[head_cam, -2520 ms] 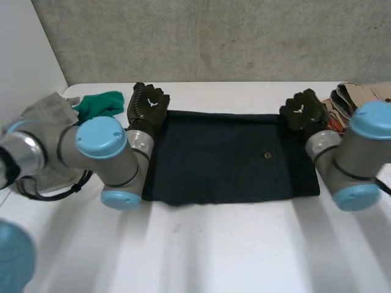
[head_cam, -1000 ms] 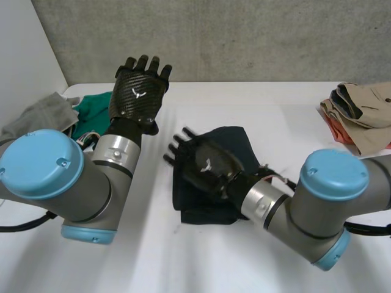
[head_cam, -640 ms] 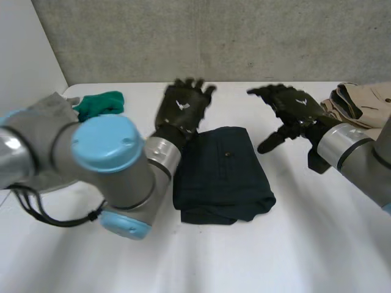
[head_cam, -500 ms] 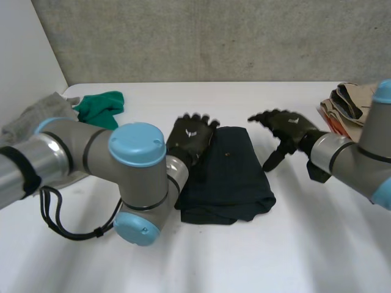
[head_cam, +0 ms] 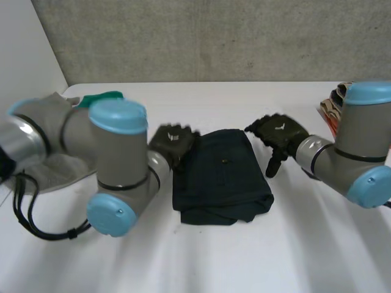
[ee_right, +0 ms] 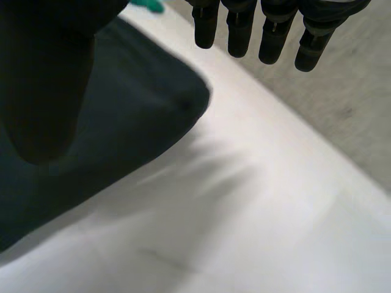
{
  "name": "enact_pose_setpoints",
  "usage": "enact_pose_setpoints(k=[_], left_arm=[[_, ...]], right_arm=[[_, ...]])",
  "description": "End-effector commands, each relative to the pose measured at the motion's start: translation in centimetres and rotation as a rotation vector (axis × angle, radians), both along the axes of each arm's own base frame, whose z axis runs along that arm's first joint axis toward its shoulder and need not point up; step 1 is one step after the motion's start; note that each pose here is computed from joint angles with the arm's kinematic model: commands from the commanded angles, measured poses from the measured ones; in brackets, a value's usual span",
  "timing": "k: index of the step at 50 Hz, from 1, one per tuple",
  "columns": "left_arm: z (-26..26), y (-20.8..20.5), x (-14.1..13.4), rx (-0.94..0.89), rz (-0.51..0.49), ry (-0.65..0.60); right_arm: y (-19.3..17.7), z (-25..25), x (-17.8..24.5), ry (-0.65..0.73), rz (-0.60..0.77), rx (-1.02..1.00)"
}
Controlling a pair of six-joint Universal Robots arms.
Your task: Fold the laundry.
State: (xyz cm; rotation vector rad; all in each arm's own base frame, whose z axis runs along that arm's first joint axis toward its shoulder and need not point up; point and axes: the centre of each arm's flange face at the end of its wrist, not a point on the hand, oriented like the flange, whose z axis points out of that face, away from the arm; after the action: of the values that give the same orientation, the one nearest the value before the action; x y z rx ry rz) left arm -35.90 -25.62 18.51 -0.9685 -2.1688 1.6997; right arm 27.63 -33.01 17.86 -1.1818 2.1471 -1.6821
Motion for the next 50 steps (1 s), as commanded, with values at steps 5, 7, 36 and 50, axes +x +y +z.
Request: enact_pose_setpoints(k=[5, 7, 36, 50], left_arm=[[10.6, 3.4, 0.3, -0.179, -0.249, 0.280], [11.1, 4.2, 0.2, -0.163, -0.326, 0.304], [10.8, 4.7, 1.4, -0.043, -0.502, 0.340], [11.2, 4.7, 1.4, -0.058, -0.504, 0.346]], right_arm=[[5.4, 1.0, 0.2, -0.041, -0.021, -0.219], [7.7, -0.8, 0.7, -0.041, 0.040, -0.192], [7.3, -8.2, 4.1, -0.088, 0.090, -0.269], [3.4, -7.0, 6.8, -0.113, 0.098, -0.317]])
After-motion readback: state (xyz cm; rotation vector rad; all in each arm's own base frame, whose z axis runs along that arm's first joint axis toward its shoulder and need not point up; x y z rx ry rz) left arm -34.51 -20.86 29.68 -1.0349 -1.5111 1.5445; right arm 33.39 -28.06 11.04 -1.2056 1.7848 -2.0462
